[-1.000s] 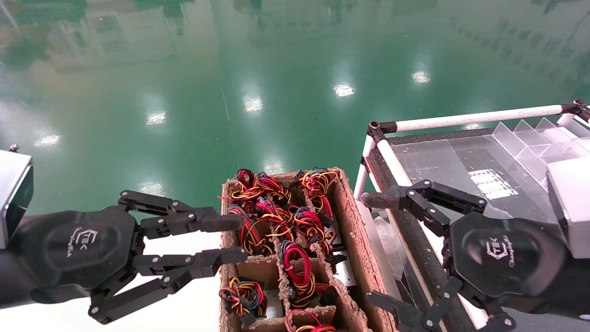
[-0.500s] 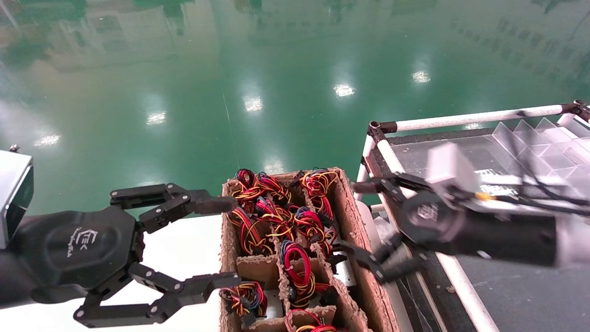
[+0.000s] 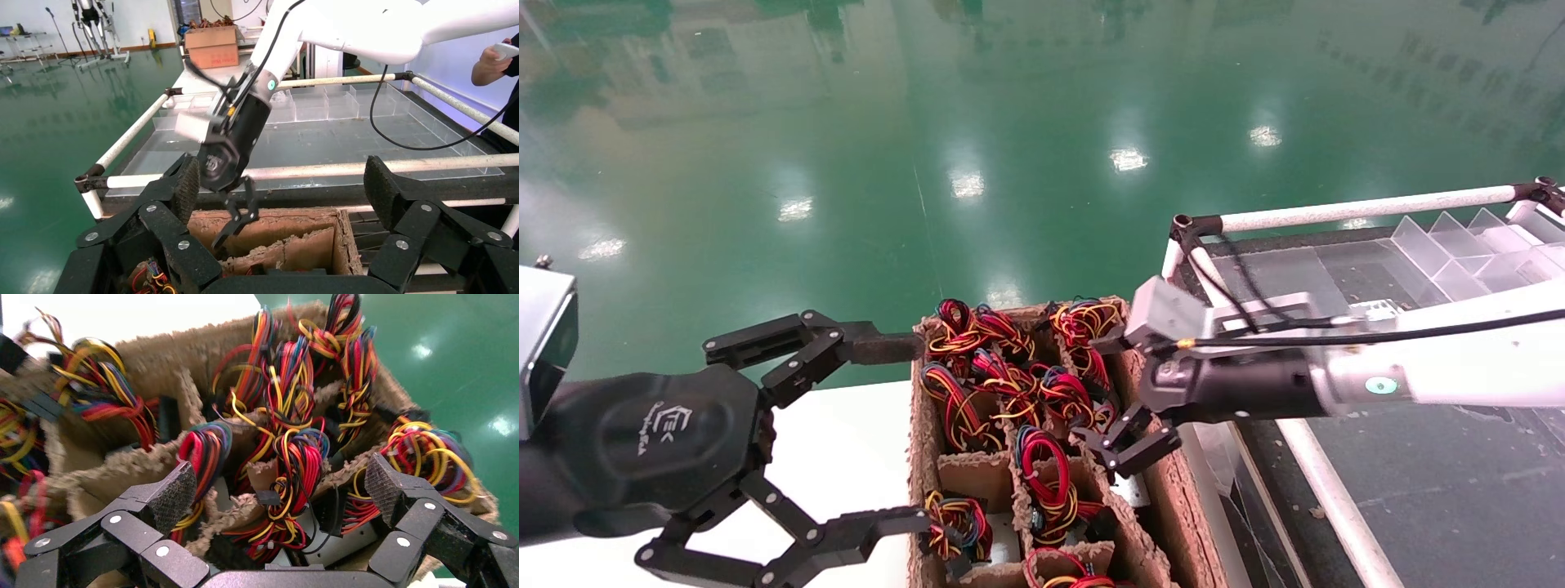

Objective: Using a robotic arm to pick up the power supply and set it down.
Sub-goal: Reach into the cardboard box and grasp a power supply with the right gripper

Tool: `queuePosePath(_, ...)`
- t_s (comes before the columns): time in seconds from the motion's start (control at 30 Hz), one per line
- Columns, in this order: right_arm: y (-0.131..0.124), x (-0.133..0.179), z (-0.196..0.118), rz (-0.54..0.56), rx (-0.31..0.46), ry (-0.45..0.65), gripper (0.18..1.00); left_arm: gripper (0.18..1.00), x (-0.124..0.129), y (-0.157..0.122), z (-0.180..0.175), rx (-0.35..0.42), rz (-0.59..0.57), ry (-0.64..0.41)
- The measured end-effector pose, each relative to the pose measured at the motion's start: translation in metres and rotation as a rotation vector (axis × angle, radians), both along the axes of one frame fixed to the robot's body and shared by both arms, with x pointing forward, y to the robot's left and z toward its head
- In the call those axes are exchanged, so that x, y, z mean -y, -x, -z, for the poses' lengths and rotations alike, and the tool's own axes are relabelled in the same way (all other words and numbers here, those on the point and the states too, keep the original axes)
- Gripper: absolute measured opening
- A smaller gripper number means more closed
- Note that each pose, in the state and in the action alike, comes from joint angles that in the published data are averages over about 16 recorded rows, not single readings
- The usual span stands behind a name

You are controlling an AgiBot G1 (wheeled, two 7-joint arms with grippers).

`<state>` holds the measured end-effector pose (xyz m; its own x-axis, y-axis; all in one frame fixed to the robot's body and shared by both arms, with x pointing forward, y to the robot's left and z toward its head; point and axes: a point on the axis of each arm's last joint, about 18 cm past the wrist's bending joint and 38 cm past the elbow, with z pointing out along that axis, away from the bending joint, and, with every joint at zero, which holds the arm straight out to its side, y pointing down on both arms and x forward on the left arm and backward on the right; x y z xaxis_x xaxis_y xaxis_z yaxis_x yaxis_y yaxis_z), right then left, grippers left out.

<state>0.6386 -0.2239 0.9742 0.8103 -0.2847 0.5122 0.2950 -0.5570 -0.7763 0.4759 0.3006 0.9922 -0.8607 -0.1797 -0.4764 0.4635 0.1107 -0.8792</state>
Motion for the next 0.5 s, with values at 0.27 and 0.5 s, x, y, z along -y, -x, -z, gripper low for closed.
queuePosePath(0.27,-0.025,-0.017,0.008,0.027,-0.022,0.021,0.996,0.979,0.0,0.0,0.0,0.0,0.0,0.0)
queuePosePath(0.5,-0.036,-0.017,0.016,0.045,-0.051,0.011,0.964,0.998,0.0,0.0,0.0,0.0,0.0,0.0)
